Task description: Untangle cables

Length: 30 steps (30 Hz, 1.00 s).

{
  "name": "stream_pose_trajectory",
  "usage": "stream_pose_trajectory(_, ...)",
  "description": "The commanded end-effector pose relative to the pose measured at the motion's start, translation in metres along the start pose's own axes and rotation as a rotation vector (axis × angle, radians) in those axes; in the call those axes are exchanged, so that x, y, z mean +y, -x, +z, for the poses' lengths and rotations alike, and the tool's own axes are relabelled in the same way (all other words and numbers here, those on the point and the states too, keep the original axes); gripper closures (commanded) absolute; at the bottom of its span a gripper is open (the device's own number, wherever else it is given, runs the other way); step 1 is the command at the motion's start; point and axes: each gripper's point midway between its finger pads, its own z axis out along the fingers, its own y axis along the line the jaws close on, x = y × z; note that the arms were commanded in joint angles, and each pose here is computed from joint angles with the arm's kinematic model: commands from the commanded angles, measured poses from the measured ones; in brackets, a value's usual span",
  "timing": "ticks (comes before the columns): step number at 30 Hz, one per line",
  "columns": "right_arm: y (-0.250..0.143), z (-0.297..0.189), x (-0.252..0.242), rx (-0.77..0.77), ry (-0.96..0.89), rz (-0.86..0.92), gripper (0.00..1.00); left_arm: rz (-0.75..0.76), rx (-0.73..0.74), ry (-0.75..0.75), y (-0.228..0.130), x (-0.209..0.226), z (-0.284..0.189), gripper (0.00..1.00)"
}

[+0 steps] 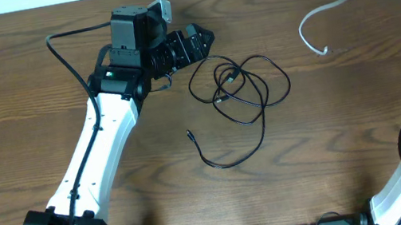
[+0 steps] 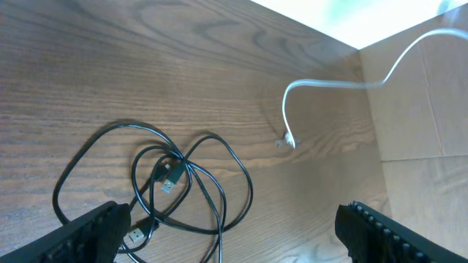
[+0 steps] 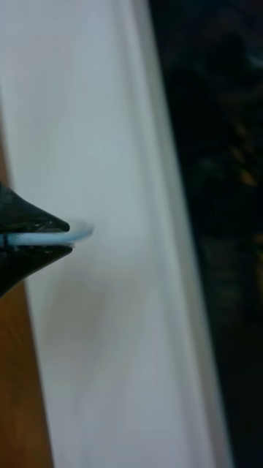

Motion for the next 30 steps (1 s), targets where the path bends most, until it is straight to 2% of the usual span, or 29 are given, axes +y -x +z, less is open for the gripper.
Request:
stream_pose_trajectory(1,0.079,-0.041,-0.036,-0.198,-0.103,-0.048,0.99,0.006,0.005,0.016,-0.002,0.006,0.003,0.06)
stream_pose_trajectory(7,0.062,-0.031,-0.091,-0.145,-0.242,-0.100,0.99,0.005,0.005,0.016,-0.002,0.007,0.003,0.06)
stream_pose_trajectory(14,0.009,0.012,-0.165,-0.047,-0.358,-0.130,0.99,0.006,0.005,0.016,-0.002,0.006,0.003,0.06)
stream_pose_trajectory(21,-0.106,0.074,-0.220,0.156,-0.398,-0.106,0.99,0.005,0.005,0.016,-0.002,0.007,0.003,0.05)
stream_pose_trajectory(24,-0.180,0.095,-0.238,0.306,-0.408,-0.081,0.99,0.006,0.005,0.016,-0.002,0.006,0.003,0.06)
stream_pose_trajectory(28,-0.257,0.105,-0.249,0.470,-0.410,-0.053,0.99,0.006,0.005,0.016,-0.002,0.006,0.003,0.05)
stream_pose_trajectory(29,-0.269,0.105,-0.251,0.499,-0.410,-0.048,0.93,0.006,0.005,0.016,-0.002,0.006,0.003,0.05)
stream_pose_trajectory(30,-0.280,0.103,-0.251,0.530,-0.409,-0.043,0.79,0.006,0.005,0.016,-0.002,0.006,0.003,0.06)
